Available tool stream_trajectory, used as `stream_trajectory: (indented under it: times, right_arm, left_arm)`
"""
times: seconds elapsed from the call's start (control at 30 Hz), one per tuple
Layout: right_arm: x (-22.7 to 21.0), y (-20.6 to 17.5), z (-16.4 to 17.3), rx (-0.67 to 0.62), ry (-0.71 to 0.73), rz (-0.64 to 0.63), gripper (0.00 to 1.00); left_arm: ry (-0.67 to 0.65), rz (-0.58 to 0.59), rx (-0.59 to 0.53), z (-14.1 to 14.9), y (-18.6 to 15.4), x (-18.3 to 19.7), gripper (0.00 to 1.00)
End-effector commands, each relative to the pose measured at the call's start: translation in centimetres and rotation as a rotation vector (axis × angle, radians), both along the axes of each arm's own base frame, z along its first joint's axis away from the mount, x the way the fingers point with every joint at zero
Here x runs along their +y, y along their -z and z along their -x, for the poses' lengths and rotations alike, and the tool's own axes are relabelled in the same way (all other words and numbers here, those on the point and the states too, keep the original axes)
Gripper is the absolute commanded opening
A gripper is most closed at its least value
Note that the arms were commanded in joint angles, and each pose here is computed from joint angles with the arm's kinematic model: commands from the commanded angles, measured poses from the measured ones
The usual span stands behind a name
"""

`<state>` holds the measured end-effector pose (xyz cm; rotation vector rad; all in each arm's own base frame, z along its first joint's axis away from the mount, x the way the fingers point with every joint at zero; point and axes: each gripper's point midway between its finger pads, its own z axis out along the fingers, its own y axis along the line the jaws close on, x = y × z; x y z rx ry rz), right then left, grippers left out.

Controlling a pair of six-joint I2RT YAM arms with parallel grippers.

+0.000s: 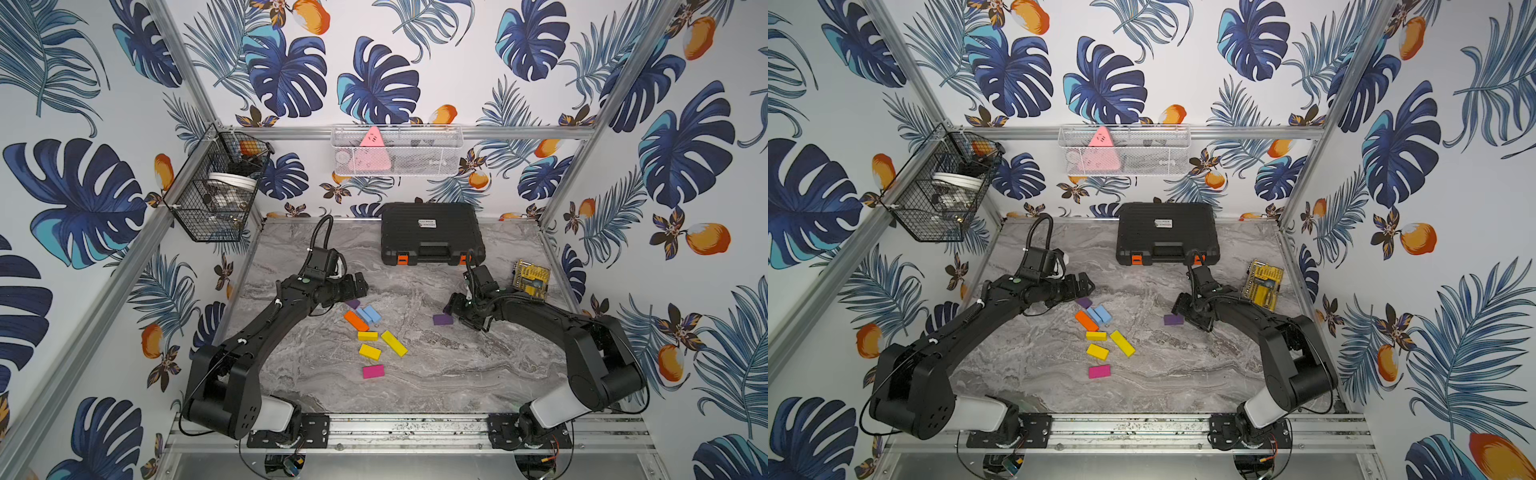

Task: Assemble the letter c with building blocks
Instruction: Pick up the building block from the center of the board.

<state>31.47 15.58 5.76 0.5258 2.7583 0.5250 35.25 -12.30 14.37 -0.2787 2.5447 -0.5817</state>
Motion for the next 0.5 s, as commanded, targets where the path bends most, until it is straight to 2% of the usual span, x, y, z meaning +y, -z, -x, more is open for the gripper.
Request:
stream_trajectory:
  times: [0.0, 0.27, 0.47]
  right_arm:
    - [-1.1, -0.9, 0.0, -0.024, -0.018, 0.069, 0.78]
    - [-5.2, -0.1, -0.2, 0.015, -0.051, 0.359, 0.85]
    - [-6.2, 1.2, -0.3, 0.044, -0.100, 0.445, 0.86]
  left_arm:
    - [-0.005, 0.003, 0.000, -0.1, 0.0, -0.1, 0.99]
    - [-0.003, 0.001, 0.002, -0.1, 0.0, -0.1, 0.99]
    - [-0.003, 0.005, 0.004, -0.1, 0.2, -0.1, 0.99]
